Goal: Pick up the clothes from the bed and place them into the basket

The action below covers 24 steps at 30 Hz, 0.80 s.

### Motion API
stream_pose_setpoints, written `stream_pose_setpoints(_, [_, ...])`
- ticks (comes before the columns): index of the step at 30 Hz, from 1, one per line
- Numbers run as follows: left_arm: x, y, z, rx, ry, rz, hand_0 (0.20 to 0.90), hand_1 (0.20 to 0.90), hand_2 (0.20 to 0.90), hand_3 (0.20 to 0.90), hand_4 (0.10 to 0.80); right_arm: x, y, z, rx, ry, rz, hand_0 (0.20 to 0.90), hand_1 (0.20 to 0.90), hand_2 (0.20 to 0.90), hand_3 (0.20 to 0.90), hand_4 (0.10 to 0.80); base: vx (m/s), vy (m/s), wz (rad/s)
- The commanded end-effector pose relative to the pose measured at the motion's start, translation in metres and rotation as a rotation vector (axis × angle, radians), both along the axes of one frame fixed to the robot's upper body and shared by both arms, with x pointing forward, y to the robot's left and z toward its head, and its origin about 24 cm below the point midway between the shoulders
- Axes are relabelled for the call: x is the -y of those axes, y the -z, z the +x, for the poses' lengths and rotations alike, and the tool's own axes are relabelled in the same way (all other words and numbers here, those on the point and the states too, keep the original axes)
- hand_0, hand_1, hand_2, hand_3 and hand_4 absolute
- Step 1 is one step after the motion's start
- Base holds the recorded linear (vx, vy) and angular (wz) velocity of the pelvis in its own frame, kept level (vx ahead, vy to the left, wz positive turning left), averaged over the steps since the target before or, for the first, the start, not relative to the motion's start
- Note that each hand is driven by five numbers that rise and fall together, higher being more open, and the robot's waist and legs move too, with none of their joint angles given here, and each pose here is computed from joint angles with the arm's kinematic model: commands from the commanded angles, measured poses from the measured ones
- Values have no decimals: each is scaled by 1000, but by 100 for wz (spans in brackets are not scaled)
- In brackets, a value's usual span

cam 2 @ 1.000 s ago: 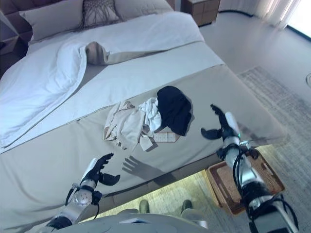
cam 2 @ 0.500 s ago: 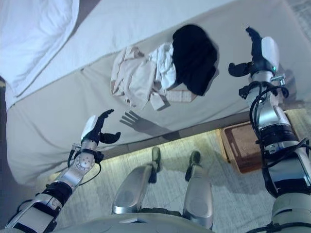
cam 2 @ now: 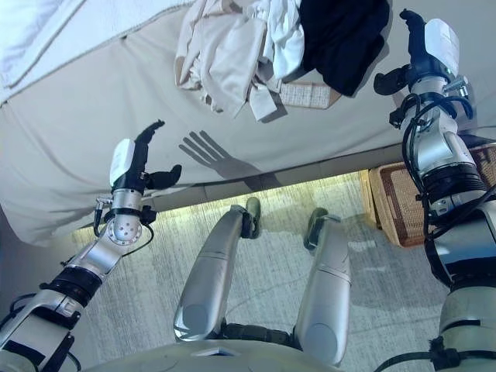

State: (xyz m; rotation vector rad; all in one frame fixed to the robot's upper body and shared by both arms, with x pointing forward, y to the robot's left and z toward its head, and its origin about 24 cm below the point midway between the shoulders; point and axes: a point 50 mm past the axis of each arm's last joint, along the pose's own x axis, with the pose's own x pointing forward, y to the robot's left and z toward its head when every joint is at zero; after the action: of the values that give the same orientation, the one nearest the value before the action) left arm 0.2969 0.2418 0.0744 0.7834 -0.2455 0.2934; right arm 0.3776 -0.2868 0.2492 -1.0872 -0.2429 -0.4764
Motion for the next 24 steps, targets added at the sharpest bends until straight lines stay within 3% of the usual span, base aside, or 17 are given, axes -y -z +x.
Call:
stream_pose_setpoints(1, [-17,-38,-1,201,-66,-67,900,900,900,900,800,-4,-78,-10,205,-8,-83,900,900,900,900,800,44,-12,3])
stream_pose_setpoints(6, [-15,-46,-3,248,-44,-127,900,900,900,900,800,-5,-91,-10,197,-10,-78,900,900,900,900,800,35,-17,9])
stream_pose_setpoints(14, [5,-71,-10,379,83,-112,900,900,900,900,800,0,-114,-8,191,27,-6,900,900,900,900,800,42,-15,10])
stream_pose_setpoints(24, [5,-82,-21,419,119,-70,900,900,900,900,800,-7,-142,-9,198,1,41,900,900,900,900,800,27,-37,12])
